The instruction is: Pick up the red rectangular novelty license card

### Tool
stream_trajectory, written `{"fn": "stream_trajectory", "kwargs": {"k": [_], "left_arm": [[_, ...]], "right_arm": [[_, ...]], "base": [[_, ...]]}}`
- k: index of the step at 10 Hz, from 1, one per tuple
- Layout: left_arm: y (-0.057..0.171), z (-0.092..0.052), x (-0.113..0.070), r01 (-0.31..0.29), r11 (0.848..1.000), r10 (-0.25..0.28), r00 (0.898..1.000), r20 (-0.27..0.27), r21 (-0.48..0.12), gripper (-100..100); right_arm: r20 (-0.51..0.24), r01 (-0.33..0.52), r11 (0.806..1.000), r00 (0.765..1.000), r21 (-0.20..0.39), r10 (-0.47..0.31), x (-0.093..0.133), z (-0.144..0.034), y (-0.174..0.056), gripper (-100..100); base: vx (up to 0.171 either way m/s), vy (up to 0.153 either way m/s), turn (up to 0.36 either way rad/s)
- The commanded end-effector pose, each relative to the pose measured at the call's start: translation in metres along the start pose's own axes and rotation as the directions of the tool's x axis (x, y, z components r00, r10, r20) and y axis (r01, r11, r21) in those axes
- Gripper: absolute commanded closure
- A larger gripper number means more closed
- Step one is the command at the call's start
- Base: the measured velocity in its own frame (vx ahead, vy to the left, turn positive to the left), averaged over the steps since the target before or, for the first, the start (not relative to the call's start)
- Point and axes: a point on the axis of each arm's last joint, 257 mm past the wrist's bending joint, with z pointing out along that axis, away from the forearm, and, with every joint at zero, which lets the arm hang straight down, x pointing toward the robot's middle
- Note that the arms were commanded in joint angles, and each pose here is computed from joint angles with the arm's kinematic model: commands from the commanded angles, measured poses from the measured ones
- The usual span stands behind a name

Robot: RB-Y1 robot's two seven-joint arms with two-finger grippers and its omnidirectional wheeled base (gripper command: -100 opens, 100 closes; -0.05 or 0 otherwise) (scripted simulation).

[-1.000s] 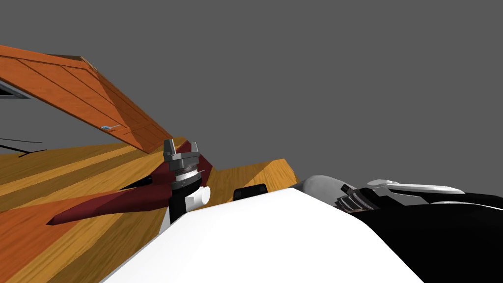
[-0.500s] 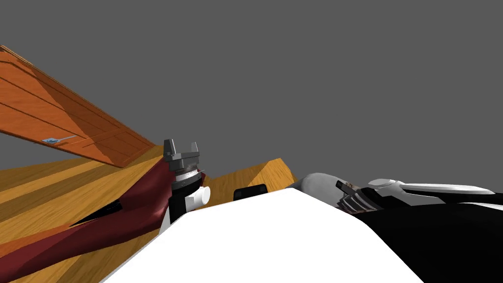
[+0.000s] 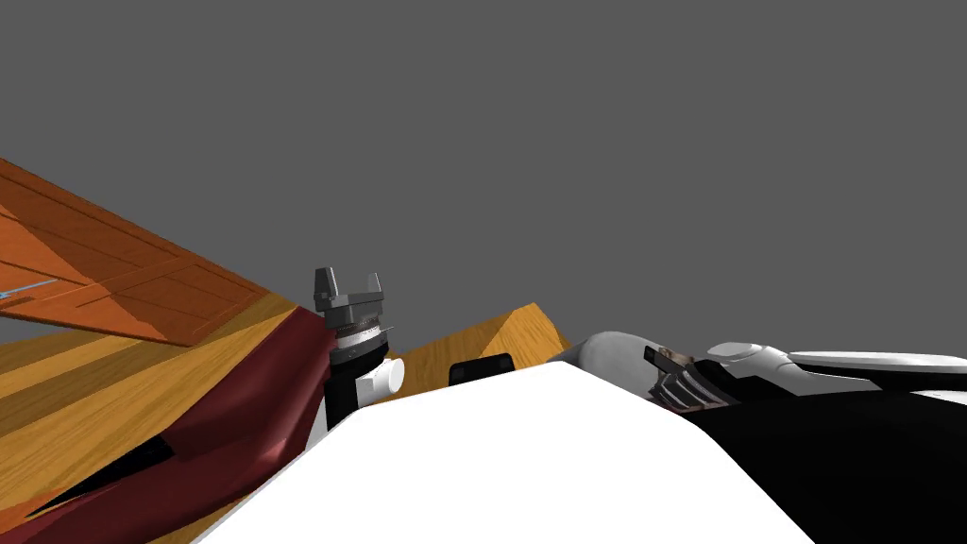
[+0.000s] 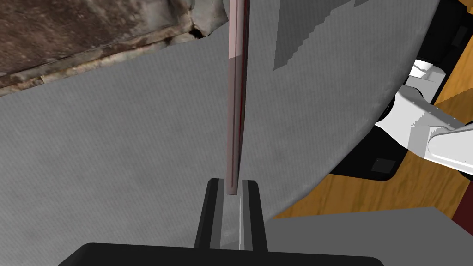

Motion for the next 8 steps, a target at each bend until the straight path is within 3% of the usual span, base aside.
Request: {"fn": "stream_trajectory", "kwargs": {"k": [1,3,6,7,8], "left_arm": [[0.0,0.0,0.0,0.0,1.0,0.0,1.0,0.0,0.0,0],[0.0,0.0,0.0,0.0,1.0,0.0,1.0,0.0,0.0,0],[0.0,0.0,0.0,0.0,1.0,0.0,1.0,0.0,0.0,0],[0.0,0.0,0.0,0.0,1.0,0.0,1.0,0.0,0.0,0],[0.0,0.0,0.0,0.0,1.0,0.0,1.0,0.0,0.0,0]], "right_arm": [[-0.014,0.048,0.999,0.999,0.019,-0.048,0.004,-0.007,-0.004,100],[-0.008,0.056,0.998,0.998,-0.001,-0.056,0.0,-0.003,0.004,100],[-0.019,0.127,0.992,0.992,0.003,-0.127,0.0,-0.008,0.007,100],[-0.015,0.108,0.994,0.994,0.003,-0.107,-0.001,-0.008,0.006,100],[-0.017,0.112,0.994,0.994,0.004,-0.111,0.0,-0.008,0.006,0]], "base": [[0.2,0.007,-0.404],[0.094,0.01,-0.031],[0.099,-0.003,-0.213],[0.063,0.01,-0.085],[0.008,0.002,0.012]]}}
